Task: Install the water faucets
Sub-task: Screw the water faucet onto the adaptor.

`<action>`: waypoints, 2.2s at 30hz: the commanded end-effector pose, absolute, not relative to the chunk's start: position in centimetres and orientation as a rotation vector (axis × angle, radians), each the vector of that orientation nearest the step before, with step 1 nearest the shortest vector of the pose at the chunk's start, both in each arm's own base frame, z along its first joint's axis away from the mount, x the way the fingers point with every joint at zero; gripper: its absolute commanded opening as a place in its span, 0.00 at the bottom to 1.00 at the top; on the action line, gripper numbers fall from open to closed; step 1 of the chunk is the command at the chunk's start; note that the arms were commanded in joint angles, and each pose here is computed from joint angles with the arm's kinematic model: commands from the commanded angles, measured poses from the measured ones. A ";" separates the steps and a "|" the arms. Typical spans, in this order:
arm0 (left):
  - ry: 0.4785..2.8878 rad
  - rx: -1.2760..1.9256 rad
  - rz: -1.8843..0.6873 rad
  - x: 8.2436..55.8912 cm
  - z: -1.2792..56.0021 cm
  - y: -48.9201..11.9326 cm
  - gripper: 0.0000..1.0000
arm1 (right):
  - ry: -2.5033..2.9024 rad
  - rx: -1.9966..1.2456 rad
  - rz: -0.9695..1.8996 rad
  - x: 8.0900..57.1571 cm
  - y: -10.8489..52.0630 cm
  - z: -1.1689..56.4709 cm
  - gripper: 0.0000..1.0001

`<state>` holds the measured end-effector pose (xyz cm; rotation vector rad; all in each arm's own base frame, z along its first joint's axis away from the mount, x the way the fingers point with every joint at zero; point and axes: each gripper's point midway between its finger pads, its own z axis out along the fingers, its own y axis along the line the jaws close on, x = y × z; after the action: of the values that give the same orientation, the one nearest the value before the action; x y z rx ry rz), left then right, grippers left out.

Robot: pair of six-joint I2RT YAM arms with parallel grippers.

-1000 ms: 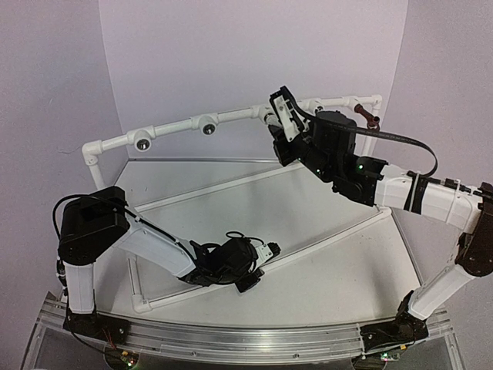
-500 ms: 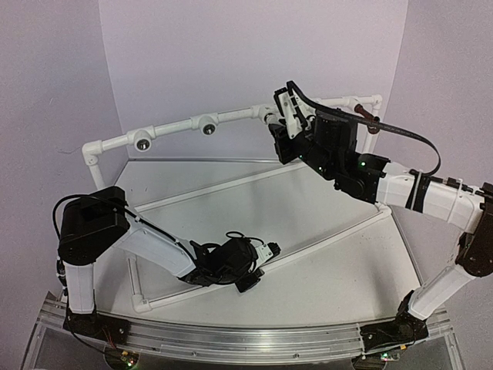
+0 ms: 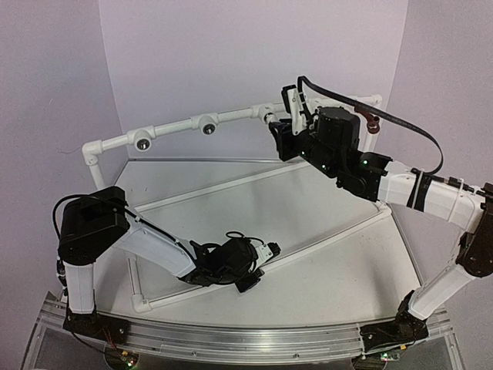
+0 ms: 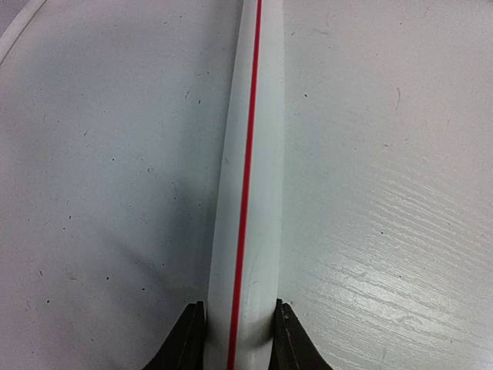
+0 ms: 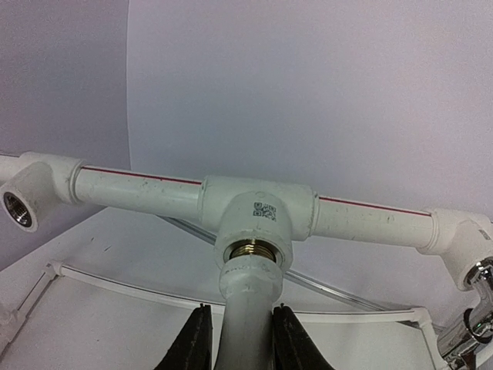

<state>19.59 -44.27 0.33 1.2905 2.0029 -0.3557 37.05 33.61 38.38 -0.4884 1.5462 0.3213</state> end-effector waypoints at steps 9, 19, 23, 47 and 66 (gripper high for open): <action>2.466 1.435 -0.078 13.6 -11.3 -33.8 0.00 | 1.448 -0.222 0.505 38.3 31.0 44.3 0.00; 2.465 1.434 -0.079 13.7 -11.2 -33.8 0.00 | 1.469 -0.165 0.566 38.7 30.9 43.3 0.00; 2.466 1.434 -0.079 13.7 -11.3 -33.8 0.00 | 1.472 -0.138 0.609 38.8 31.0 42.9 0.00; 2.466 1.435 -0.077 13.7 -11.3 -33.8 0.00 | 1.461 0.039 0.814 39.3 31.6 41.5 0.00; 2.465 1.435 -0.078 13.7 -11.3 -34.0 0.00 | 1.461 0.189 0.930 39.6 31.2 40.3 0.00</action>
<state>19.57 -44.22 0.12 1.2929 2.0057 -0.3522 37.45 33.54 38.31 0.0226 1.5824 0.9037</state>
